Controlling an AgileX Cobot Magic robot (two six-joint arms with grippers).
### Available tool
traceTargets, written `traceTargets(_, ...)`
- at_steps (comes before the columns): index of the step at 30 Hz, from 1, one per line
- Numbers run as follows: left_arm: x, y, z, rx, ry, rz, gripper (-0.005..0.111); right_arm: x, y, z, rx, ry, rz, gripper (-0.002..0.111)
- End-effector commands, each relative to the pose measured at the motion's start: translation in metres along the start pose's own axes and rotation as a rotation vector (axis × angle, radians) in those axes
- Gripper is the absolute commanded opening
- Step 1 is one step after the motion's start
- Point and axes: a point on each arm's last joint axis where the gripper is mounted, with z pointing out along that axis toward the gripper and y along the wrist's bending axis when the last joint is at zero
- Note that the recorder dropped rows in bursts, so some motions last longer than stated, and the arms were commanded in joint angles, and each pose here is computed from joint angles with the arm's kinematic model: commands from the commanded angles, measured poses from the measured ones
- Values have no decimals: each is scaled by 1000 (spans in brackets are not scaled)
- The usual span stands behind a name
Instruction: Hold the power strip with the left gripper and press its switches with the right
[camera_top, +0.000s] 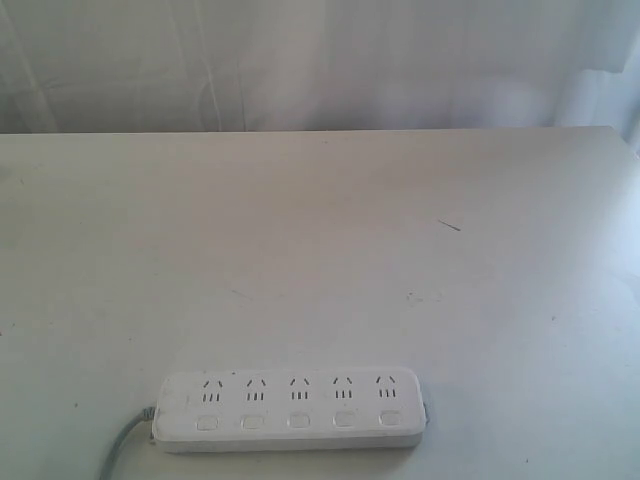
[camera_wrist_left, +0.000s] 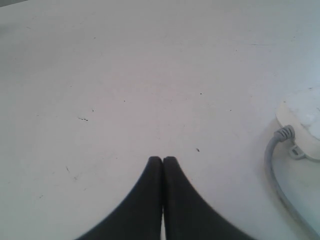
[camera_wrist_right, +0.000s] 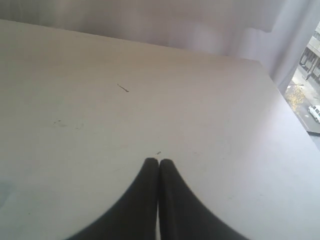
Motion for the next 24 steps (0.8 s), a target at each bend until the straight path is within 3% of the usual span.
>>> traceTargets(1, 0, -1, 0, 10, -4, -8, 0, 1, 1, 0, -6, 8, 52, 0)
traceTargets(24, 0, -1, 0, 10, -4, -8, 0, 1, 1, 0, -6, 8, 42, 0)
